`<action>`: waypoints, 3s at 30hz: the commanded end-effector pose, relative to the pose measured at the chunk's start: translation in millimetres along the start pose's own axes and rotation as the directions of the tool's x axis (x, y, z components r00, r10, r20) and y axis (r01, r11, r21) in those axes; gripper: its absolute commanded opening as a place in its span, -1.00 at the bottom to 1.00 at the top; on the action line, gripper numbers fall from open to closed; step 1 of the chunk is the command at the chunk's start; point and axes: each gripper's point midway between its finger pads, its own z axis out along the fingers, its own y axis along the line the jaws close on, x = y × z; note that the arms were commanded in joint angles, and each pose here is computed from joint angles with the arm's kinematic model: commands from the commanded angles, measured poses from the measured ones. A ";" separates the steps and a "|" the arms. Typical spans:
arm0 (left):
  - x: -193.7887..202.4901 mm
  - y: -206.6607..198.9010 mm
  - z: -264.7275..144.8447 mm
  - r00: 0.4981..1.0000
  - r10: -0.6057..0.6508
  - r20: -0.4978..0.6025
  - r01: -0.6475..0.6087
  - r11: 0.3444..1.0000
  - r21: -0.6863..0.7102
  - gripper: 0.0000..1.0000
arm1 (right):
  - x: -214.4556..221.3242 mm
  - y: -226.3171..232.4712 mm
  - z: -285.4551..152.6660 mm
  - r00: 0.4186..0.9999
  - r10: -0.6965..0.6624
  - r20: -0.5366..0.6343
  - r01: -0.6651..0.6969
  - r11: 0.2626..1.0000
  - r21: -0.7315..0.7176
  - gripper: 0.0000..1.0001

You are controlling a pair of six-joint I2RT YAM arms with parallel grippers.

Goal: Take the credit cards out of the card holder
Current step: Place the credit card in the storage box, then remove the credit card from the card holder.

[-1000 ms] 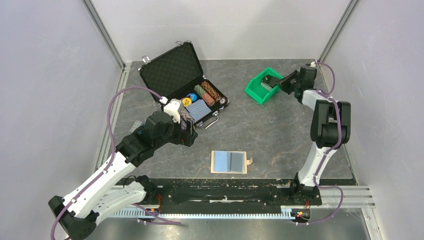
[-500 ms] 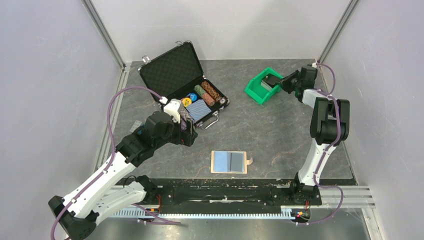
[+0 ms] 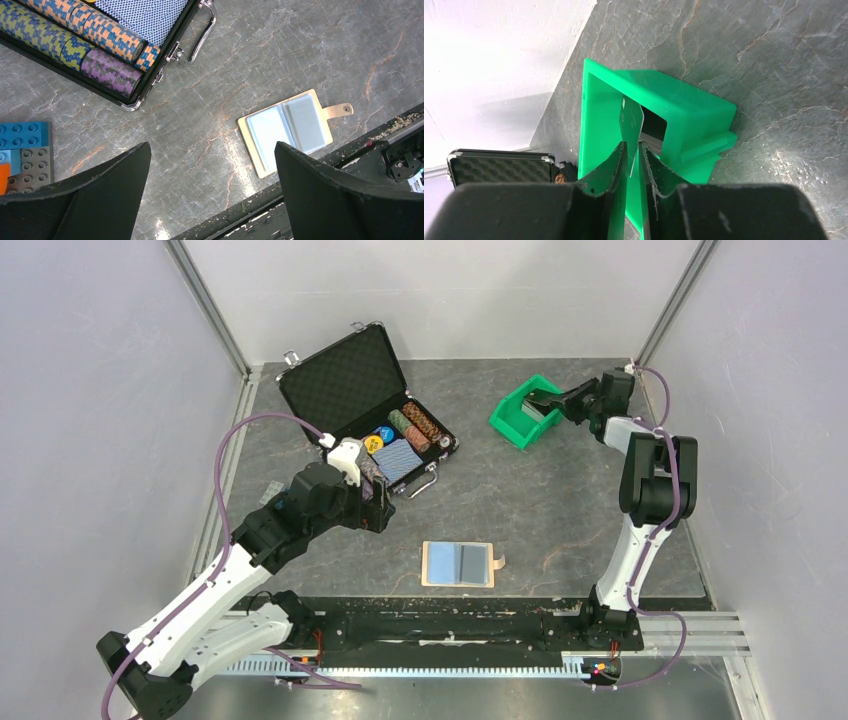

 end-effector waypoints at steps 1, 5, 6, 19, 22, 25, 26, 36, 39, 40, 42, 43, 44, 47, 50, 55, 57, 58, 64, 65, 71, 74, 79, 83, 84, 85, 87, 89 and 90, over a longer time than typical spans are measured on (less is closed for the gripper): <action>-12.1 1.9 -2.8 0.998 0.033 0.048 -0.033 0.999 -0.008 1.00 | -22.2 16.1 0.6 0.999 -0.012 0.051 0.013 1.000 -0.025 -0.65; -12.2 1.7 -3.6 0.998 0.027 0.051 -0.026 1.000 -0.006 1.00 | -34.1 21.8 -5.4 0.997 -0.026 0.067 0.028 0.999 -0.017 -0.59; -12.1 1.3 -3.7 0.998 0.025 0.051 -0.025 1.000 -0.005 1.00 | -38.2 23.3 -8.1 0.997 -0.033 0.075 0.034 0.999 -0.006 -0.59; -7.3 -5.7 -2.7 0.999 -0.022 0.037 0.021 0.999 0.031 1.00 | -61.4 64.4 -69.6 0.980 -0.156 0.125 0.162 0.986 -0.038 -0.40; -3.3 -7.4 -2.6 0.999 -0.050 0.014 0.050 0.998 0.033 1.00 | -45.5 63.3 -91.0 0.975 -0.196 0.108 0.202 0.978 -0.046 -0.35; 1.3 -16.8 -0.2 0.996 -0.084 -0.009 0.084 0.993 0.079 1.00 | -17.0 58.7 -114.0 0.963 -0.256 0.084 0.260 0.965 -0.040 -0.32; 2.1 -20.5 0.8 0.995 -0.100 -0.014 0.101 0.990 0.096 1.00 | -1.6 53.2 -118.4 0.959 -0.278 0.061 0.281 0.959 -0.034 -0.30; 3.0 -38.1 15.0 0.968 -0.250 -0.001 0.246 0.952 0.180 0.91 | 146.4 7.7 -189.4 0.845 -0.516 -0.139 0.510 0.857 -0.078 -0.18; 8.0 -45.3 18.8 0.964 -0.264 -0.013 0.260 0.939 0.225 0.89 | 194.9 -0.3 -207.8 0.810 -0.545 -0.215 0.512 0.837 -0.192 -0.16; 10.0 -50.2 19.7 0.965 -0.262 -0.027 0.260 0.932 0.251 0.89 | 211.6 -2.2 -215.3 0.797 -0.555 -0.238 0.505 0.828 -0.242 -0.16; 18.0 -58.6 23.7 0.963 -0.259 -0.075 0.269 0.919 0.287 0.88 | 239.9 -9.9 -229.6 0.767 -0.577 -0.279 0.495 0.810 -0.315 -0.17; 22.9 -62.6 26.5 0.961 -0.258 -0.103 0.277 0.912 0.302 0.87 | 251.0 -18.5 -235.2 0.756 -0.582 -0.300 0.493 0.807 -0.324 -0.17; 26.8 -67.5 28.3 0.957 -0.257 -0.131 0.287 0.903 0.321 0.85 | 260.4 -22.2 -241.0 0.745 -0.590 -0.311 0.491 0.801 -0.341 -0.17; 40.8 -77.7 38.1 0.941 -0.266 -0.208 0.326 0.877 0.354 0.80 | 287.1 -32.8 -256.4 0.734 -0.579 -0.355 0.446 0.805 -0.390 -0.18; 53.7 -84.6 49.0 0.924 -0.277 -0.265 0.363 0.853 0.374 0.72 | 308.5 -32.5 -270.6 0.723 -0.578 -0.379 0.409 0.800 -0.440 -0.19; 78.2 -79.6 67.8 0.898 -0.283 -0.336 0.393 0.860 0.325 0.65 | 315.7 -15.0 -282.5 0.738 -0.584 -0.338 0.410 0.785 -0.464 -0.12; 89.1 -77.1 73.5 0.887 -0.289 -0.360 0.405 0.861 0.307 0.63 | 316.6 -8.7 -284.8 0.748 -0.580 -0.322 0.406 0.785 -0.469 -0.08; 94.8 -76.2 76.2 0.880 -0.291 -0.375 0.411 0.861 0.298 0.62 | 318.4 -7.5 -285.6 0.749 -0.577 -0.326 0.402 0.786 -0.469 -0.08; 117.9 -71.8 84.0 0.856 -0.292 -0.426 0.429 0.862 0.271 0.58 | 338.6 -18.0 -286.4 0.721 -0.570 -0.394 0.410 0.809 -0.422 -0.07; 120.8 -71.8 84.9 0.853 -0.295 -0.429 0.434 0.858 0.273 0.57 | 341.9 -20.3 -286.1 0.716 -0.571 -0.402 0.417 0.811 -0.411 -0.07; 145.2 -67.4 90.2 0.817 -0.311 -0.486 0.463 0.856 0.231 0.44 | 358.6 -30.9 -284.2 0.701 -0.568 -0.431 0.445 0.821 -0.359 -0.06; 157.4 -65.8 93.5 0.799 -0.304 -0.519 0.462 0.863 0.207 0.35 | 360.5 -37.2 -282.1 0.697 -0.571 -0.434 0.470 0.821 -0.324 -0.05; 164.3 -74.2 96.9 0.797 -0.280 -0.534 0.460 0.855 0.238 0.21 | 357.8 -49.1 -278.4 0.685 -0.586 -0.433 0.523 0.809 -0.268 -0.05; 164.3 -78.5 97.4 0.799 -0.281 -0.532 0.469 0.845 0.258 0.11 | 356.7 -50.2 -277.6 0.683 -0.589 -0.432 0.533 0.806 -0.256 -0.05; 164.0 -78.8 98.0 0.800 -0.282 -0.530 0.470 0.844 0.260 0.08 | 357.1 -50.4 -277.7 0.683 -0.588 -0.433 0.532 0.807 -0.256 -0.05; 164.8 -79.3 98.0 0.799 -0.280 -0.532 0.470 0.843 0.262 0.03 | 357.1 -49.6 -277.7 0.684 -0.587 -0.433 0.531 0.808 -0.257 -0.04; 166.2 -79.5 98.8 0.797 -0.279 -0.536 0.471 0.842 0.262 -0.03 | 357.8 -48.6 -277.7 0.685 -0.585 -0.434 0.527 0.810 -0.258 -0.04; 167.0 -81.1 99.0 0.795 -0.277 -0.540 0.474 0.838 0.268 -0.07 | 358.3 -47.3 -277.8 0.690 -0.580 -0.434 0.520 0.814 -0.260 -0.03; 168.5 -81.2 99.0 0.792 -0.278 -0.544 0.477 0.837 0.268 -0.08 | 358.9 -47.0 -277.9 0.693 -0.575 -0.435 0.514 0.817 -0.262 -0.03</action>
